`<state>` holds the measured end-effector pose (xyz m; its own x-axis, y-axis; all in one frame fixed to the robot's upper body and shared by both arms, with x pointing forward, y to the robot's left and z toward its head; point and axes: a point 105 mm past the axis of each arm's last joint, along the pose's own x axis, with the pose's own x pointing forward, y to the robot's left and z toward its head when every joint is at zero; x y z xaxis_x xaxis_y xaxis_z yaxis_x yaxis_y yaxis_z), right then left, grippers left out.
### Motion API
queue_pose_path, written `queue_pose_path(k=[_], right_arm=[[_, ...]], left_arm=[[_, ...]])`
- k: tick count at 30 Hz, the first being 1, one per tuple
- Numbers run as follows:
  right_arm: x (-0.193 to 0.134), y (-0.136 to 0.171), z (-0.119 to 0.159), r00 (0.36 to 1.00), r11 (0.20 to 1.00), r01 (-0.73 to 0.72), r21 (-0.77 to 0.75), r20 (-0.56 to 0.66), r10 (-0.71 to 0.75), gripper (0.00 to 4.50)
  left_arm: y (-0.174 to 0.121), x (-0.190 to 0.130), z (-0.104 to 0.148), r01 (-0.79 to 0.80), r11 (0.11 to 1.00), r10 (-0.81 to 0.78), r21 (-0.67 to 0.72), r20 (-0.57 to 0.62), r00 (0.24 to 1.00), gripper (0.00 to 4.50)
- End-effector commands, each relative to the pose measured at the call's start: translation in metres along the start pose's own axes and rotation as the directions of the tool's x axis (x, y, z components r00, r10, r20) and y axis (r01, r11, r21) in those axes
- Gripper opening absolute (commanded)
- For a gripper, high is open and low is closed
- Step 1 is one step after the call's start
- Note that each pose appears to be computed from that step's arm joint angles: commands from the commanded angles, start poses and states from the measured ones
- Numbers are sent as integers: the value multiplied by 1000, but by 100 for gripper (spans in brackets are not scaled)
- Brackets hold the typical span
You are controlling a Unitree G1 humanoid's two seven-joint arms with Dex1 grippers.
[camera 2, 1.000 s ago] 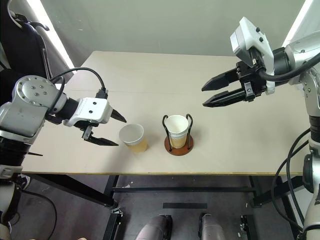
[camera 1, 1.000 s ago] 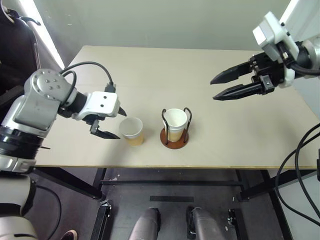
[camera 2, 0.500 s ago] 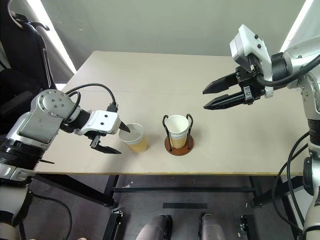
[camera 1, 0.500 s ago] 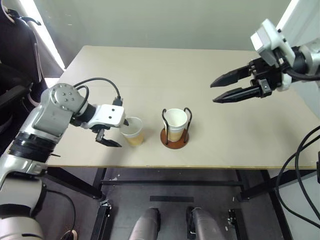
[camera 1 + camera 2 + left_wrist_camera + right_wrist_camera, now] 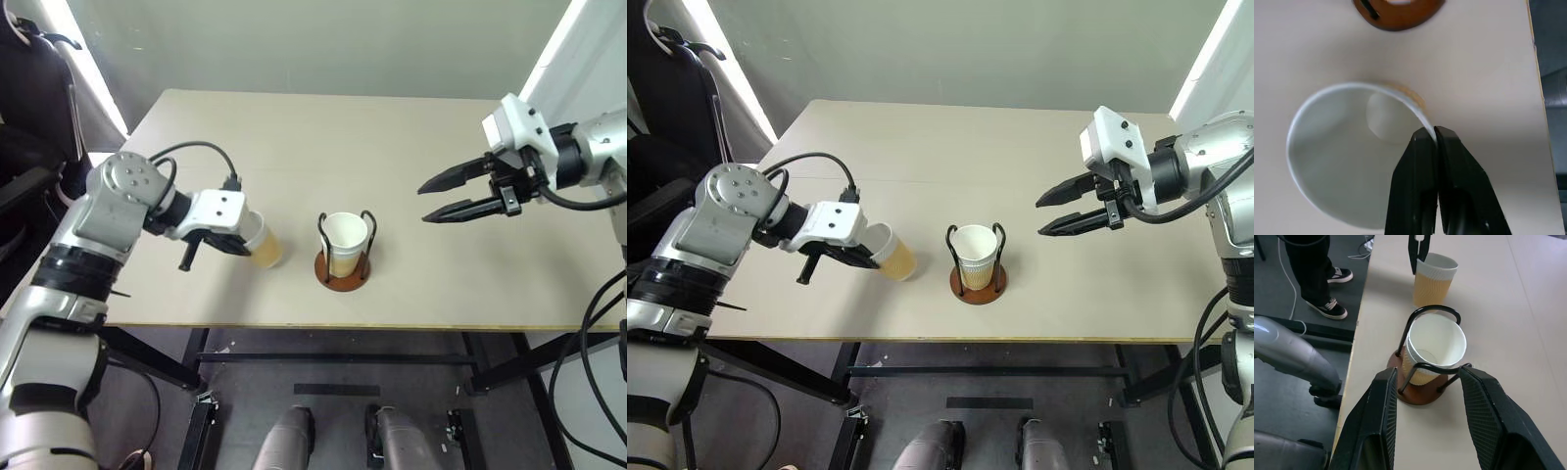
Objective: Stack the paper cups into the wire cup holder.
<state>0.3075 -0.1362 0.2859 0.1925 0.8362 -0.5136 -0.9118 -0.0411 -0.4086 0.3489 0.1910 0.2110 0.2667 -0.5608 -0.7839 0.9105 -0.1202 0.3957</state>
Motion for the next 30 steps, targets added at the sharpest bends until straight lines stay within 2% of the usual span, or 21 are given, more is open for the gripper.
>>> queue_pose_path(k=[1, 17, 24, 30], right_arm=[[-2, -1, 6, 1000, 999, 1, -43, -1, -1, 195], [-2, -1, 9, 1000, 999, 5, -37, -13, -5, 195], [2, 0, 11, 1000, 999, 17, -27, -20, -18, 195], [6, 2, 16, 1000, 999, 19, -46, -17, -20, 195]], left_arm=[[10, -16, 20, -10, 1000, 10, 10, 57, 998, 1], [77, -50, 81, -182, 981, 164, 67, 220, 962, 1], [84, -41, 123, -148, 985, 106, 86, 371, 923, 1], [73, -34, 143, -74, 990, 17, 118, 423, 906, 1]])
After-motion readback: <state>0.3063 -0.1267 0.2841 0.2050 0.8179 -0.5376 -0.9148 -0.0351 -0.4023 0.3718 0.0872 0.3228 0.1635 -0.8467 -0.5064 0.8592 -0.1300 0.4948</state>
